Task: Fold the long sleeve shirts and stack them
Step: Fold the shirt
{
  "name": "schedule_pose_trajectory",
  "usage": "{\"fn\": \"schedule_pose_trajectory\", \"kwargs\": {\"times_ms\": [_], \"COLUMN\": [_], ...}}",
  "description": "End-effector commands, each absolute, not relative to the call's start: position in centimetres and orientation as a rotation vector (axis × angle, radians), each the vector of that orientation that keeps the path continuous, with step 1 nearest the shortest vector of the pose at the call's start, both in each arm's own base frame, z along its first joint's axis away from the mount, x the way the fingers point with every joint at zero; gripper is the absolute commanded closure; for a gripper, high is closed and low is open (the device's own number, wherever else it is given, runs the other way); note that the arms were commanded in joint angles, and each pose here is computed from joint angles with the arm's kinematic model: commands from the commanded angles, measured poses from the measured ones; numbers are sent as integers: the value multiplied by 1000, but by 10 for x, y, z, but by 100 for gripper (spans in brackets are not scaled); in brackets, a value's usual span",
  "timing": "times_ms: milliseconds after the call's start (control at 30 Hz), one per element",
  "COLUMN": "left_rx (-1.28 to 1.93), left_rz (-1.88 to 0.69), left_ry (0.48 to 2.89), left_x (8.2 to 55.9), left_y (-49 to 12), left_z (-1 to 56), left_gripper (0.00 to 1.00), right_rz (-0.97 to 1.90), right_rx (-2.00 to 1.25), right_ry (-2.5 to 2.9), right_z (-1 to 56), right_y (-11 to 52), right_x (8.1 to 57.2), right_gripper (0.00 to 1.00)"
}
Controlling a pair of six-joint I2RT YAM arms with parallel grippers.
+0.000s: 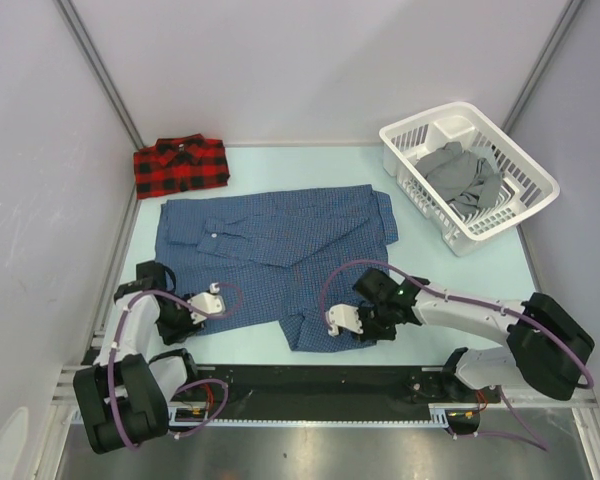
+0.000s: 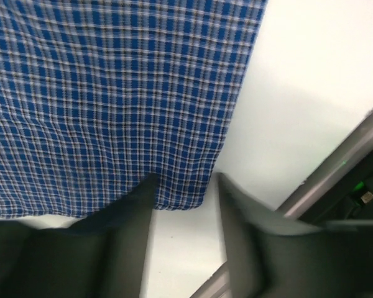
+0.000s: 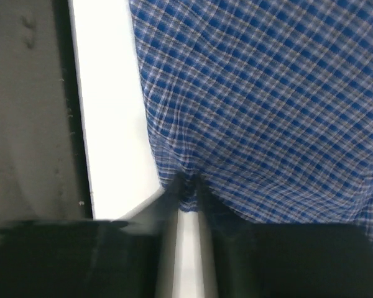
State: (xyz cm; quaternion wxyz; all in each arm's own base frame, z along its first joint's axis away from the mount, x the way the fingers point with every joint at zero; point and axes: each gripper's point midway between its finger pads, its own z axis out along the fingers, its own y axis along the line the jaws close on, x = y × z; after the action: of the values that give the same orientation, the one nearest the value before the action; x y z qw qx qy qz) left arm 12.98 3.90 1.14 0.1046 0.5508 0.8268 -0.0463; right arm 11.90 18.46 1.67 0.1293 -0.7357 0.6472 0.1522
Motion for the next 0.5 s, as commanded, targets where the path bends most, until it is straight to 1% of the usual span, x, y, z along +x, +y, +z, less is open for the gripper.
{"fn": "schedule_pose_trajectory", "kwargs": {"times_ms": [0, 33, 67, 267, 367, 467], "left_rx": [1760, 1756, 1747, 1631, 1624, 1604], "left_rz": [-158, -167, -172, -177, -151, -140], "left_ry": [2351, 2350, 2339, 2314, 2292, 2290], "left_x": [122, 122, 125, 149, 156, 162], "left_y": [36, 35, 33, 26, 27, 28], "left_z": [7, 8, 12, 44, 57, 67], "left_gripper": [63, 69, 78, 96, 100, 100], "right_rz": [400, 402, 402, 435, 447, 461], "right_rx": [-2088, -2073, -2055, -1878, -1801, -1753], "right_ry": [1882, 1886, 1888, 1892, 1902, 1885], "right_z": [22, 26, 32, 82, 107, 130], "right_y": [193, 195, 196, 197, 194, 195], "right_x": [131, 132, 134, 154, 165, 175], "right_gripper": [100, 100, 100, 100, 100, 100]}}
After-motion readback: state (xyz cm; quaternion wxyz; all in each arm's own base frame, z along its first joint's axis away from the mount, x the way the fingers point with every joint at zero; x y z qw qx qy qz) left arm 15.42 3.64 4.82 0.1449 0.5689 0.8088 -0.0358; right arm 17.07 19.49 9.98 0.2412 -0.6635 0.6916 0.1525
